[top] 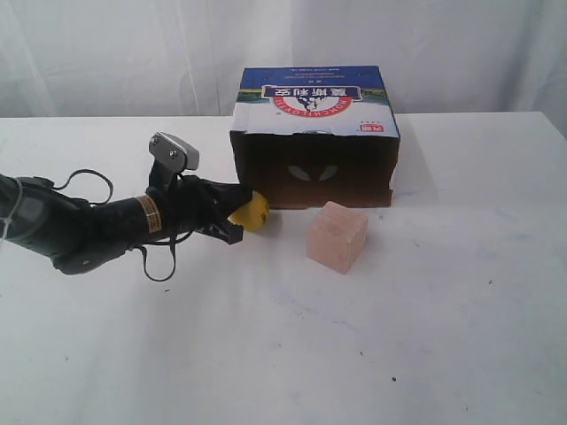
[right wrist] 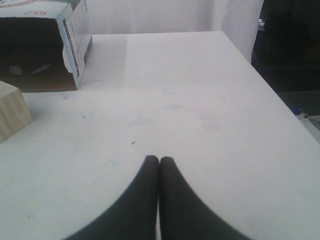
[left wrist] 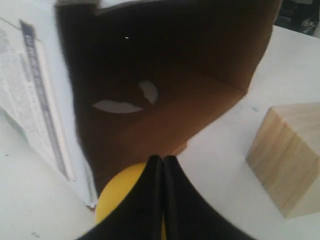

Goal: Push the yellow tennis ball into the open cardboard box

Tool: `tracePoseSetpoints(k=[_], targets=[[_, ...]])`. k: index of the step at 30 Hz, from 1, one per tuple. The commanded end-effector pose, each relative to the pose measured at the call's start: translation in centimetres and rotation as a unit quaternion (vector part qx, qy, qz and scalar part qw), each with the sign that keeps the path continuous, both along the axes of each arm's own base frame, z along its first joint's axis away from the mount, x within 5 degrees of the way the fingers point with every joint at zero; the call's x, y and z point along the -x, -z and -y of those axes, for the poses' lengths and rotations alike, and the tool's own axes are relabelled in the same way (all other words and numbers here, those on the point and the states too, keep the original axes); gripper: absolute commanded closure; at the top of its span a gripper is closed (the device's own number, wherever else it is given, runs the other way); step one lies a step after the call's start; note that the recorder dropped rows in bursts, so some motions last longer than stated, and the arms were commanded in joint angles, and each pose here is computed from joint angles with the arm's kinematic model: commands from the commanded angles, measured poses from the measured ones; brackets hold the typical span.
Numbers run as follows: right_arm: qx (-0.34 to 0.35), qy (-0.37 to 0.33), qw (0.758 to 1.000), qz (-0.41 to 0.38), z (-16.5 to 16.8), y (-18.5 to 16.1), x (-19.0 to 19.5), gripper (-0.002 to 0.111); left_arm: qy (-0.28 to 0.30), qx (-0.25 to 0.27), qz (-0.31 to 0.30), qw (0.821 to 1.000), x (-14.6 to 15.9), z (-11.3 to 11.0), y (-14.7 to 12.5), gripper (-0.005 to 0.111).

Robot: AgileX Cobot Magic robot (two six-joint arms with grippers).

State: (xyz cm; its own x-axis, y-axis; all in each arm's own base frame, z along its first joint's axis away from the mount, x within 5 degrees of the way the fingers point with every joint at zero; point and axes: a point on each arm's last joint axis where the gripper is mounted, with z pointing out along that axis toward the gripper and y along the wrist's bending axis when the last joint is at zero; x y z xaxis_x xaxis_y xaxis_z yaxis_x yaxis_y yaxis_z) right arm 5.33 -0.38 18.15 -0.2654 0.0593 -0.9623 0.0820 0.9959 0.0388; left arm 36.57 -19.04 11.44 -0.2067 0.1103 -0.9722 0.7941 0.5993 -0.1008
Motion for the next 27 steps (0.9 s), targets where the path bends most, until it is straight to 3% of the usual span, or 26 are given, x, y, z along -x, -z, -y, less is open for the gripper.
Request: tracePoseSetpoints(k=[1,8,15,27], targets=[[0.000,0.004,1.000,0.005,0.0,0.0,0.0,0.108,0.008,-0.048,-0.053,0.997,1.2,1.2,3.0,0.107],[0.000,0.004,1.000,0.005,0.0,0.0,0.0,0.108,0.012,-0.060,-0.048,0.997,0.5,2.3,4.2,0.107],[0.000,0.004,1.000,0.005,0.0,0.0,0.0,0.108,0.007,-0.058,-0.012,0.998,-1.7,3.2,2.4,0.107],[0.000,0.004,1.000,0.005,0.0,0.0,0.0,0.108,0.049,-0.044,0.010,0.998,-1.2,3.7,1.9,0.107]])
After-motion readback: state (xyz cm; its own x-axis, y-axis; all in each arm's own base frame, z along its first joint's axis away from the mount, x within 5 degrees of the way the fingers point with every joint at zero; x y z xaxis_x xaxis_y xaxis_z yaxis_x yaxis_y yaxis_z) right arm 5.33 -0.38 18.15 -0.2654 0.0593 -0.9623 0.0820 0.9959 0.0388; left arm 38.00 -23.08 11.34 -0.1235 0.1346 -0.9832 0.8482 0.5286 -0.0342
